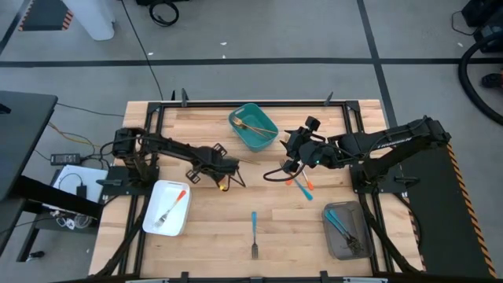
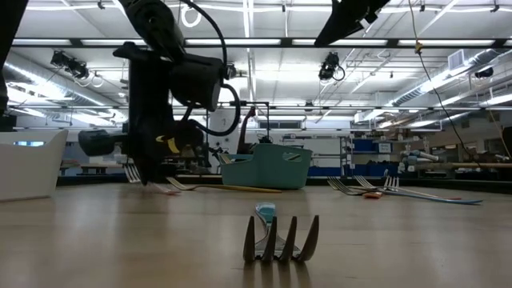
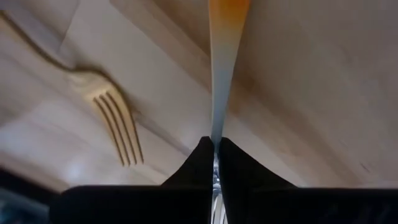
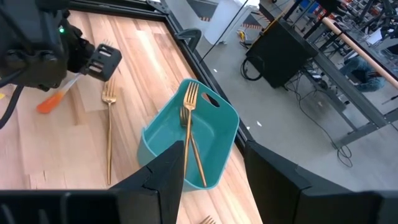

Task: Sort silverware by color (type)
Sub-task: Put the orange fork into the white bin

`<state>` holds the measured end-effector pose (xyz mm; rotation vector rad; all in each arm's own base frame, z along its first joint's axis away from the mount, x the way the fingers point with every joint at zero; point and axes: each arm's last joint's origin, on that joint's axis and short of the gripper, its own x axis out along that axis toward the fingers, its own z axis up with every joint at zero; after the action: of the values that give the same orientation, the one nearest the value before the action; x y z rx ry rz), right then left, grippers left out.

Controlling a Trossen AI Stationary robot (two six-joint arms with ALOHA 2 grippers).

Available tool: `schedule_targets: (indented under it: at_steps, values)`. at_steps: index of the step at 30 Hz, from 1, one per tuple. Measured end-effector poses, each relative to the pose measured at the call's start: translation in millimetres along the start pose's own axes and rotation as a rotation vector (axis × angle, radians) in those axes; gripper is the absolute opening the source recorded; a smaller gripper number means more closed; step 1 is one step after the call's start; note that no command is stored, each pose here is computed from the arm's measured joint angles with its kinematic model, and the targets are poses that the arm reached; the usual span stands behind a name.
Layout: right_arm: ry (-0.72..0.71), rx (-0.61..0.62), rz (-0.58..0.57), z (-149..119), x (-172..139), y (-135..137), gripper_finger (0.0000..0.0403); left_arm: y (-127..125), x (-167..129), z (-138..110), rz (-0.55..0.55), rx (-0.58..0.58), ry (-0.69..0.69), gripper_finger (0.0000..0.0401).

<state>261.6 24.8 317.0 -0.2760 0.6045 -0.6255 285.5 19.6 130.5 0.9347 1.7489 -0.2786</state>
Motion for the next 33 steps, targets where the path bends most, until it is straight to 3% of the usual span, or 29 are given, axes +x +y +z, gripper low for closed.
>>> schedule_targets:
  at_steps: [6, 20, 33]
  values:
    - [0.0, 0.007, 0.0, 0, 0, 0, 0.0173, -7, -5, 2, 0.05, -0.07, 0.062, 0.0015]
    - [0.0, 0.007, 0.0, 0, 0, 0, 0.0173, -16, -19, 9, 0.319, -0.218, 0.177, 0.0015]
    - [0.0, 0.01, 0.0, 0, 0, 0, 0.0173, -26, -48, 7, 0.558, -0.302, 0.17, 0.0016]
